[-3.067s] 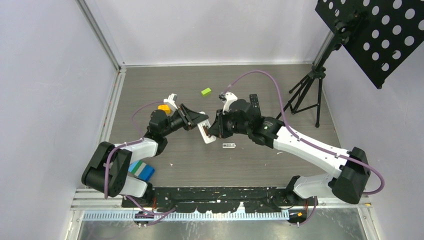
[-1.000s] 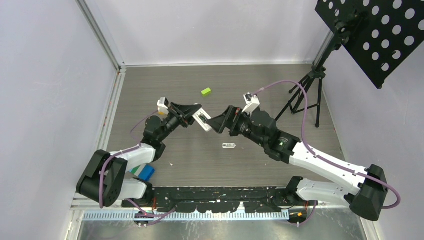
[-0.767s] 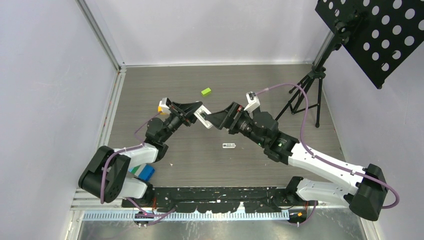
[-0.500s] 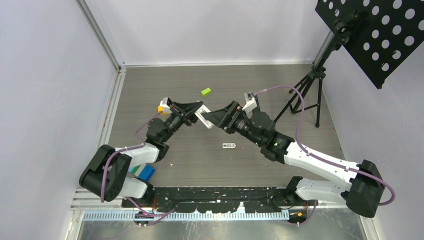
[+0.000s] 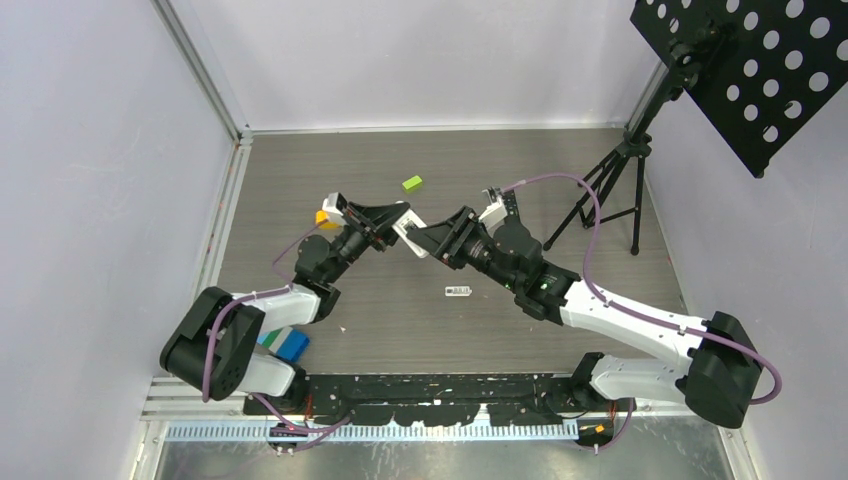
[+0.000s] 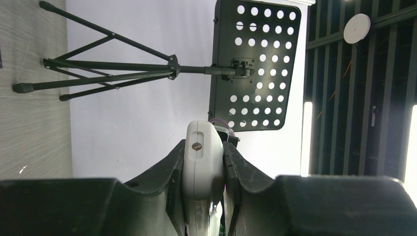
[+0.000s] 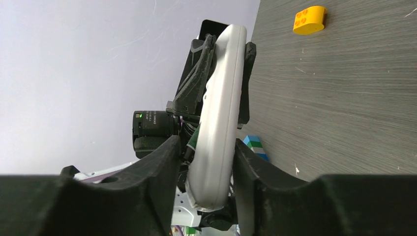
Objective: Load the batteries into the remote control
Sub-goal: Load the battery into the remote control.
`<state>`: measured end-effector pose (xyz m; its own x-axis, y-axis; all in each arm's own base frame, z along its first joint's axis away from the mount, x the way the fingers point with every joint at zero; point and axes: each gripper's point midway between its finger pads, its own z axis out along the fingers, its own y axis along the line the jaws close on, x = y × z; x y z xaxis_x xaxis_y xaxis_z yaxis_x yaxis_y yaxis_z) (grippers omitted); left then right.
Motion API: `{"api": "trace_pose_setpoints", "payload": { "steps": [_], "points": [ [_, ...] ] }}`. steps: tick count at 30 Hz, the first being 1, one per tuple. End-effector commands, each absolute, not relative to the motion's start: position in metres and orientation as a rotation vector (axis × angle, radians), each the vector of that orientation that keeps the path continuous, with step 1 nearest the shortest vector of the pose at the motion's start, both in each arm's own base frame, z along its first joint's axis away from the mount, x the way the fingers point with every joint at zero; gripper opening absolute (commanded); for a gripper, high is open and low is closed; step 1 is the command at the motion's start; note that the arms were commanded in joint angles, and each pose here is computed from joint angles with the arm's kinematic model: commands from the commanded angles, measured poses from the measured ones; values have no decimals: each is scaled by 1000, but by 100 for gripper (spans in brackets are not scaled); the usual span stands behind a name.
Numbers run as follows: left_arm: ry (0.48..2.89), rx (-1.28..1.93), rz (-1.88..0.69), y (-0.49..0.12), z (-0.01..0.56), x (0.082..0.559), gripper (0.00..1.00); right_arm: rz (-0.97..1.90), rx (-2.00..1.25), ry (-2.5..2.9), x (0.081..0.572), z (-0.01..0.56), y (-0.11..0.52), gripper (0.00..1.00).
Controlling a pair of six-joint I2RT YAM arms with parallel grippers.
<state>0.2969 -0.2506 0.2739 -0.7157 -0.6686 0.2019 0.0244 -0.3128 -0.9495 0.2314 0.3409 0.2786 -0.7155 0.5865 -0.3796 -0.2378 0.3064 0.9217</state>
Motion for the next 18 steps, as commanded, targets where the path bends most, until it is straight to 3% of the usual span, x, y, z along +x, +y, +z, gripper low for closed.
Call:
{"api": "trace_pose_setpoints", "payload": {
  "steps": [1,7,10,11,15,17,18],
  "points": [
    [1378,-670,-2117,-253,312,292,0,1526,323,1810,236,299,343,41],
    [1370,-634,-2130,-255,320,290,0,1477,297,1903,239,280,353,28],
    [1371,-613,-2124,-256,322,289,0,1445,293,1927,239,272,352,29],
    [1374,-608,-2117,-256,321,289,0,1441,289,1925,239,273,351,34],
    [1393,-532,-2052,-259,320,288,0,1412,231,1886,237,279,343,73],
    [1439,-466,-2003,-263,315,288,0,1414,192,1865,234,281,339,85],
    [1458,-434,-1982,-264,312,288,0,1429,176,1836,234,286,337,86]
  ]
}}
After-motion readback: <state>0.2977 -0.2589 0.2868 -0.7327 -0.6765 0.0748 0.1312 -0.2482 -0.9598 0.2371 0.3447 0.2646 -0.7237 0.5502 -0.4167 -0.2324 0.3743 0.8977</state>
